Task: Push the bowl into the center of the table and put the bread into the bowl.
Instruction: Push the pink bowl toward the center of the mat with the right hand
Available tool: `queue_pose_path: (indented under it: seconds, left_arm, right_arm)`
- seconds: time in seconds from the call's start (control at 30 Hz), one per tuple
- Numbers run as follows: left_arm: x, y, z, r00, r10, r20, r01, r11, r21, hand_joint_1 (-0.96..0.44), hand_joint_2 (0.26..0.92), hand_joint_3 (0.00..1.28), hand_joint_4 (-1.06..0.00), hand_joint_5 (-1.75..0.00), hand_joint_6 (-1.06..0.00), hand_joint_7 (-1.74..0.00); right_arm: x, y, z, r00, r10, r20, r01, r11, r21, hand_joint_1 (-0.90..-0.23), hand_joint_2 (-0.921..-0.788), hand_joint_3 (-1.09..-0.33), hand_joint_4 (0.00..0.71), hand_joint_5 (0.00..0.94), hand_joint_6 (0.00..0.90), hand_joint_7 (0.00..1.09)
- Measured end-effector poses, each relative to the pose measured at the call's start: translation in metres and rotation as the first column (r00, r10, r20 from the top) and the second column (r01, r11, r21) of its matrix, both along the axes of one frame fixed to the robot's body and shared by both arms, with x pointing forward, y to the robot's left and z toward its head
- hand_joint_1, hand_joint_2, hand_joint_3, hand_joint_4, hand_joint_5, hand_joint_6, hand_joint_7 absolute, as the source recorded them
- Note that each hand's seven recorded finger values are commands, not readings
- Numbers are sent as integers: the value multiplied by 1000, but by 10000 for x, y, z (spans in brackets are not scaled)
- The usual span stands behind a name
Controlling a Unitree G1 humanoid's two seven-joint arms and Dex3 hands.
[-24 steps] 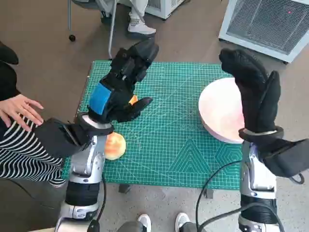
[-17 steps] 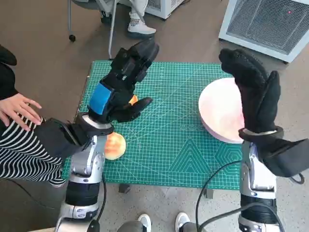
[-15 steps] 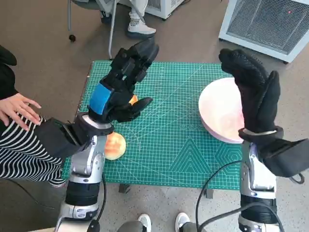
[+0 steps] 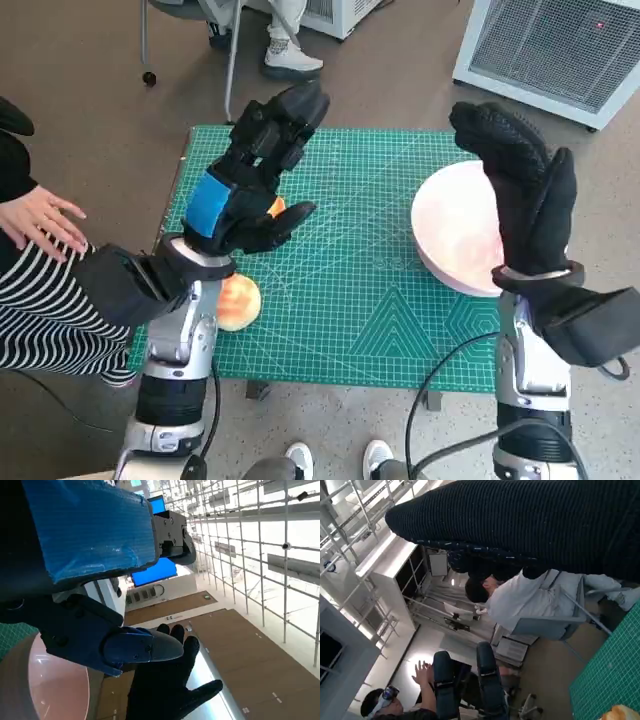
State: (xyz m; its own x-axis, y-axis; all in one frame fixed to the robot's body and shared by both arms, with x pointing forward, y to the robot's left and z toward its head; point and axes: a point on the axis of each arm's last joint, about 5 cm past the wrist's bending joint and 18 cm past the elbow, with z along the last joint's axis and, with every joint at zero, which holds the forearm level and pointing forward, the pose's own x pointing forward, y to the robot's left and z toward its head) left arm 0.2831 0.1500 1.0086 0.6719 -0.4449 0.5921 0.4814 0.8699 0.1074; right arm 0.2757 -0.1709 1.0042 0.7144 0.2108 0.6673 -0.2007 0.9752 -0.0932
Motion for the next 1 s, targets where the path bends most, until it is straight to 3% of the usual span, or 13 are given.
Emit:
queue_pose_path:
  seconds: [0.23,0.37,0.5,0.73,1.0]
  left_arm:
    - [3,1,-8,1000,1,-3,-1,1000,1,-649,921,310,-50,-179,1,-580]
    - [1,8,-12,1000,3,-4,-3,1000,1,-646,921,304,-53,-182,1,-584]
    - [0,19,-13,1000,8,-3,-8,1000,-1,-647,921,300,-55,-183,1,-590]
    - [-2,46,-11,1000,20,1,-20,1000,-4,-649,921,297,-57,-185,1,-594]
    - [4,51,-28,1000,26,-3,-26,1000,-1,-666,921,302,-63,-187,1,-616]
  right_arm:
    - [3,-52,-16,1000,-3,-6,3,1000,-14,-814,-921,-779,207,0,63,524]
    - [-9,-185,-13,999,-36,-6,36,999,-35,-814,-921,-783,195,12,58,525]
    - [-27,-396,-19,992,-127,7,127,991,-44,-804,-921,-828,195,16,54,529]
    - [-57,-697,-55,944,-328,5,328,944,-44,-788,-921,-897,189,7,5,570]
    - [-46,-992,-238,886,-452,-108,451,892,-36,-753,-921,-919,182,3,-1,550]
